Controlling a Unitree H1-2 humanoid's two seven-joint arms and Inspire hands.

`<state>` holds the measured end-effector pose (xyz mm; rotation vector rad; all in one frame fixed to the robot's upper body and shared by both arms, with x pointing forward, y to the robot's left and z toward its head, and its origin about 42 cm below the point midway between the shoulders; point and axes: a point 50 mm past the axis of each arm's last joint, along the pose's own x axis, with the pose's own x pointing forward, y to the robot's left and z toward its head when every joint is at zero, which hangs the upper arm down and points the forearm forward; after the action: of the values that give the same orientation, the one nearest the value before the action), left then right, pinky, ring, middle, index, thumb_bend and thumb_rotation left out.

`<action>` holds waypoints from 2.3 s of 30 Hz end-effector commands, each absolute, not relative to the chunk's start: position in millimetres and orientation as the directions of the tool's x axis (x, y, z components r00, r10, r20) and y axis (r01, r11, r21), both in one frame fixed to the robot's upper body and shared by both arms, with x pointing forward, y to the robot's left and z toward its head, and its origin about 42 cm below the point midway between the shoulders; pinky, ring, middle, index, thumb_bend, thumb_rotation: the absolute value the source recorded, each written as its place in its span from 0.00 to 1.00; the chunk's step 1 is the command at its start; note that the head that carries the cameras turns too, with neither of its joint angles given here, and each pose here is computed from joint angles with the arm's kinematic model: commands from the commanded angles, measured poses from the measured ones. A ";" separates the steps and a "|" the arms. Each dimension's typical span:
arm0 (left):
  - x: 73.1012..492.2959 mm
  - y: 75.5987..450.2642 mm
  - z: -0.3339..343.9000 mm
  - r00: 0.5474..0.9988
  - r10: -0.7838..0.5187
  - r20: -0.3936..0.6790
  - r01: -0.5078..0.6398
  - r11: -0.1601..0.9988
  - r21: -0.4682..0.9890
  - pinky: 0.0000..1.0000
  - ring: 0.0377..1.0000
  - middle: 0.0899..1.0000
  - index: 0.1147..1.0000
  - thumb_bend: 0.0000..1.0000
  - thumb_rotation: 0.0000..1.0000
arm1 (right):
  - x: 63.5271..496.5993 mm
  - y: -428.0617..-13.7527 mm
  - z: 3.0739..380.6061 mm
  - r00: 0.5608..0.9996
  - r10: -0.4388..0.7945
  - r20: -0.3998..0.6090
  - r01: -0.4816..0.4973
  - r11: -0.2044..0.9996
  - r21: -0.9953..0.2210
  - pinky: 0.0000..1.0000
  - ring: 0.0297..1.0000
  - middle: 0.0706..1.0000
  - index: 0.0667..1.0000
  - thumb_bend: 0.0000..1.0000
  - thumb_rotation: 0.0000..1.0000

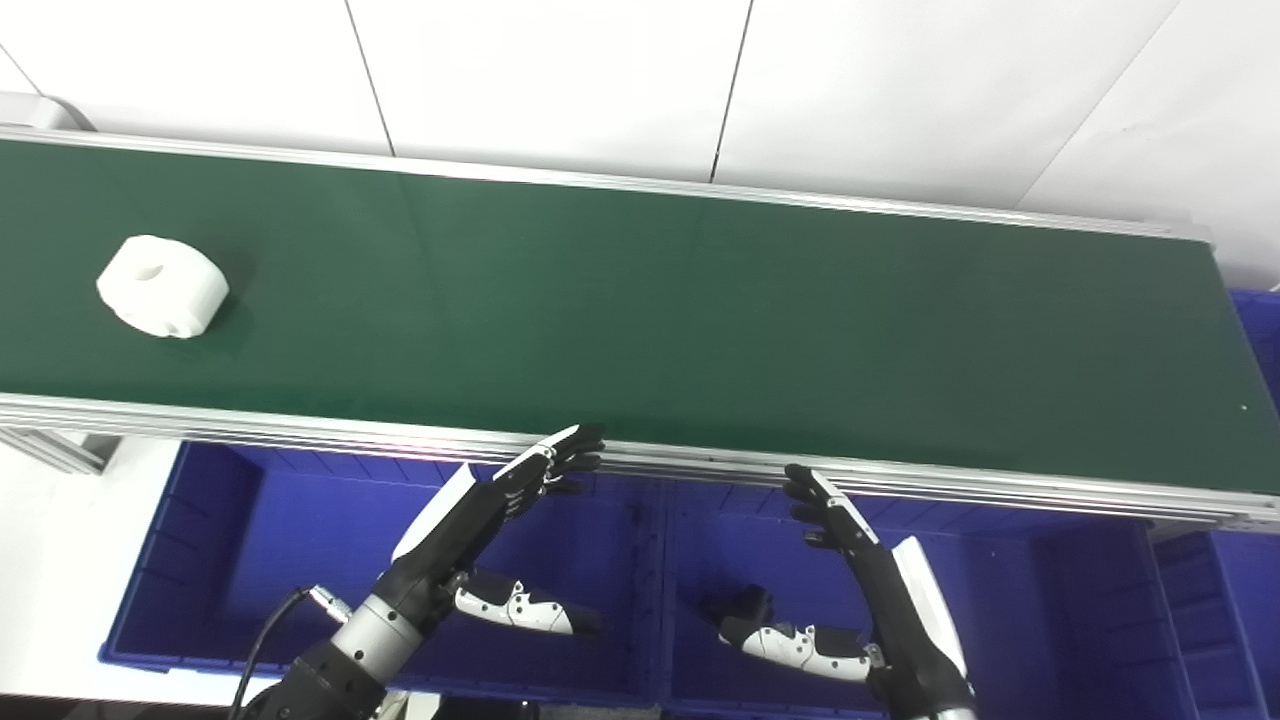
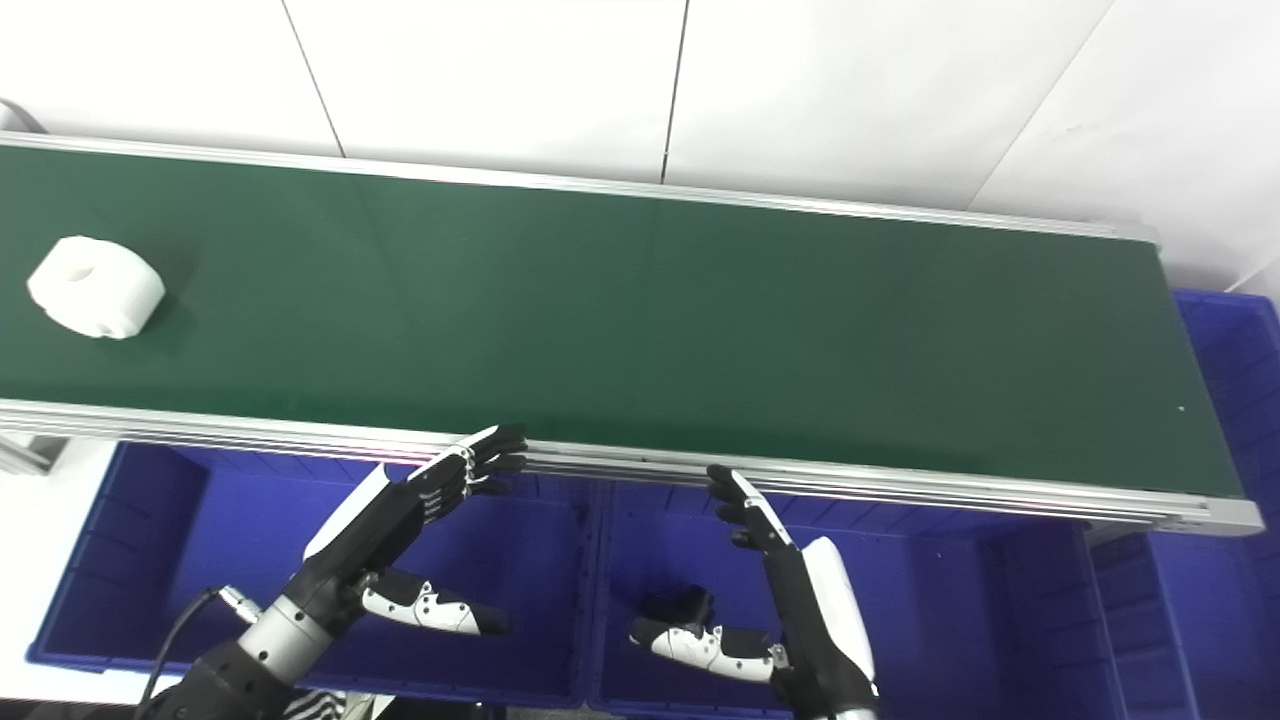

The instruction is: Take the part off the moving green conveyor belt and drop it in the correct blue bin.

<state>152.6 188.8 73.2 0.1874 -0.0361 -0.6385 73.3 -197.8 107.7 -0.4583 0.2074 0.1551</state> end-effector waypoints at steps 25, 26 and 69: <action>147.8 158.2 59.7 0.794 -0.604 0.070 0.574 0.782 0.242 0.76 0.82 0.86 0.86 0.82 0.17 | 62.3 -220.8 95.8 0.974 0.093 -0.207 -0.180 0.870 -0.460 0.79 0.85 0.87 0.90 0.85 0.11; 147.6 158.4 59.9 0.793 -0.604 0.079 0.573 0.784 0.240 0.76 0.82 0.86 0.86 0.82 0.17 | 62.2 -220.6 95.4 0.975 0.092 -0.203 -0.178 0.870 -0.460 0.78 0.85 0.87 0.89 0.85 0.11; 349.4 291.9 195.6 0.790 -0.586 0.180 0.323 0.648 0.690 0.84 0.89 0.92 0.92 0.73 0.21 | 80.6 -192.0 93.3 0.984 0.125 -0.127 -0.167 0.892 -0.419 0.78 0.83 0.85 0.88 0.86 0.15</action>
<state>339.3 289.5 174.3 0.6507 -0.3368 -0.5405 80.0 -194.6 86.2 -0.4623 0.1597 0.1556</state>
